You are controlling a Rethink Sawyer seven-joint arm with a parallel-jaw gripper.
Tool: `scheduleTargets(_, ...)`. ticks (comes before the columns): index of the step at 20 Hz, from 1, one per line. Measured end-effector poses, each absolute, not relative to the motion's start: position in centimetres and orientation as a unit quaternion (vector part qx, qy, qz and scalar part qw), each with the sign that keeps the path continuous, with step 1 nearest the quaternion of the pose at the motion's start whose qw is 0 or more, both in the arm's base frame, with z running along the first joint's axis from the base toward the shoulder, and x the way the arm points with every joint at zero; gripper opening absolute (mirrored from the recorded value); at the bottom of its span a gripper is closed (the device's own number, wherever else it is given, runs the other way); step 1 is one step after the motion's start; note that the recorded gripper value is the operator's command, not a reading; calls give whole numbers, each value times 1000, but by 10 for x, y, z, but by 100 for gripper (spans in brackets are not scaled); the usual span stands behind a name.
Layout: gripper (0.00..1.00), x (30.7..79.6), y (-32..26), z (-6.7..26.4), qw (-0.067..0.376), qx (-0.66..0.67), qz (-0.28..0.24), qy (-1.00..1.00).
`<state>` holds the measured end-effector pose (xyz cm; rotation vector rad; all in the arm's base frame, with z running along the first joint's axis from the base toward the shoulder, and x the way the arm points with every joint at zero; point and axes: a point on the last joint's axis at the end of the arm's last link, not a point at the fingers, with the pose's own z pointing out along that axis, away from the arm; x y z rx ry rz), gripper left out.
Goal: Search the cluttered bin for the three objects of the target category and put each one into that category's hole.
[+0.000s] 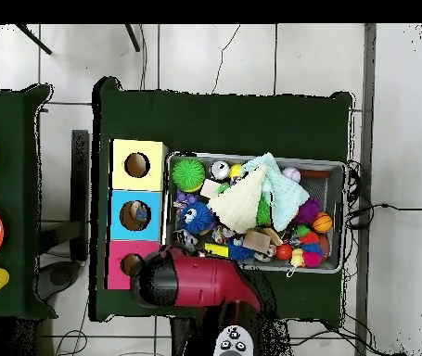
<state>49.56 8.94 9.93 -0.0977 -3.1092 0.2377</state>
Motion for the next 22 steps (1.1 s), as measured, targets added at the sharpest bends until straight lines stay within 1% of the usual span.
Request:
scheduleTargets(6,0,491,120,98,20,-24,68,-997)
scheduleTargets(13,0,485,143,95,35,-21,64,-997)
scheduleTargets(17,0,481,148,92,48,-24,66,-996)
scheduleTargets(22,0,476,155,91,53,-30,68,-996)
